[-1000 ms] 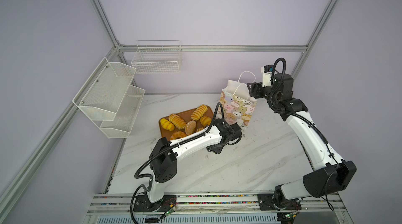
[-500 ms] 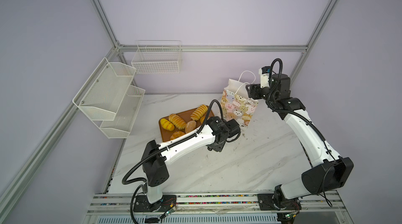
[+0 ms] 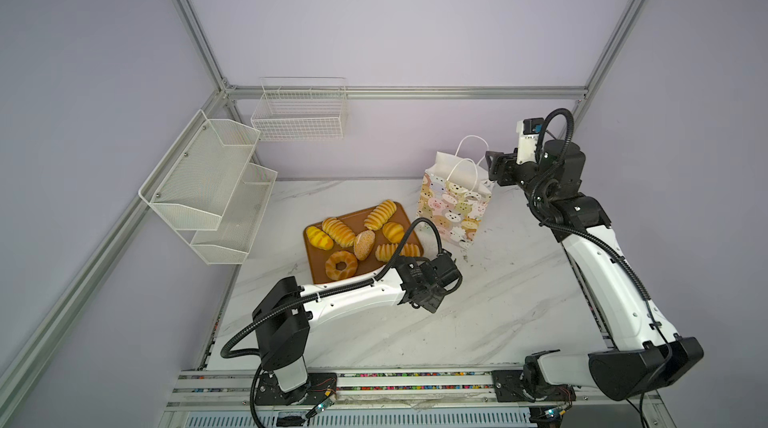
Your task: Take the fake bread out of the paper bag
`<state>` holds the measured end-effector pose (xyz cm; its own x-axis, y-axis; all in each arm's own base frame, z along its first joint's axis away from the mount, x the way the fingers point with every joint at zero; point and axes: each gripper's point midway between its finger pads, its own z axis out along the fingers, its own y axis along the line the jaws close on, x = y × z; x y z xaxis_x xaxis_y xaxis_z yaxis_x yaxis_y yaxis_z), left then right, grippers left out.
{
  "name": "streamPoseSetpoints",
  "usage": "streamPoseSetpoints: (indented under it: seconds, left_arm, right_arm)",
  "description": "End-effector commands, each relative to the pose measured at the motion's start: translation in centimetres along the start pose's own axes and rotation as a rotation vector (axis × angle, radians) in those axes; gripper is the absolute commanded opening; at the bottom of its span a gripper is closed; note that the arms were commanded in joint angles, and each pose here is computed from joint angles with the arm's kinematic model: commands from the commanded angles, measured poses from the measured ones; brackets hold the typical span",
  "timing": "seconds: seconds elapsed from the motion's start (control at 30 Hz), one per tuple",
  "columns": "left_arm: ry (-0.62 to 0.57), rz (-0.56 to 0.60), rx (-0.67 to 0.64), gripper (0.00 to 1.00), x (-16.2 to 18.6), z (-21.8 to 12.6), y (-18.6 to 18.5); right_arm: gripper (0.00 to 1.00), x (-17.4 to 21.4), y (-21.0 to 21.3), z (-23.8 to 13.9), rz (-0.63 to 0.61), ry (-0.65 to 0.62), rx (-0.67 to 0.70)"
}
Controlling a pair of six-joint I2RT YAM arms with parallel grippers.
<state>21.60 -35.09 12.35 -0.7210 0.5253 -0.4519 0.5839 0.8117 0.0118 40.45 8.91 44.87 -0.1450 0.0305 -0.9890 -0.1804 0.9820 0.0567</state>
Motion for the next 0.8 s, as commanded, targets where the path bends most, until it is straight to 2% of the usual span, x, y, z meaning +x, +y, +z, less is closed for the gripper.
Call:
streamPoseSetpoints:
  seconds: [0.0,0.23,0.4,0.53,0.6,0.77]
  left_arm:
    - [-0.127,0.006,0.072,0.4,-2.4,0.7,-1.5]
    - [-0.109,0.035,0.079,0.56,-1.3,1.1,-1.4]
    - [-0.136,0.047,0.075,0.79,-1.1,-0.7,-0.6]
    - [-0.174,0.047,0.045,0.81,-1.2,-2.7,0.8]
    - [-0.215,0.022,0.001,0.81,-1.6,-4.2,2.5]
    - [-0.331,-0.08,-0.189,0.86,-1.6,-9.4,10.7]
  right_arm:
    - [0.81,-1.3,-2.6,-3.2,-0.024,-0.095,0.144]
    - [0.88,3.4,-6.3,-7.4,-0.015,-0.068,0.339]
    - [0.91,7.9,-8.0,-9.9,0.004,-0.043,0.426]
    - [0.96,11.1,-8.8,-10.6,0.04,-0.063,0.456]
    - [0.97,12.5,-9.0,-10.2,0.057,-0.09,0.465]
    - [0.97,16.0,-9.1,-6.9,0.09,-0.116,0.462]
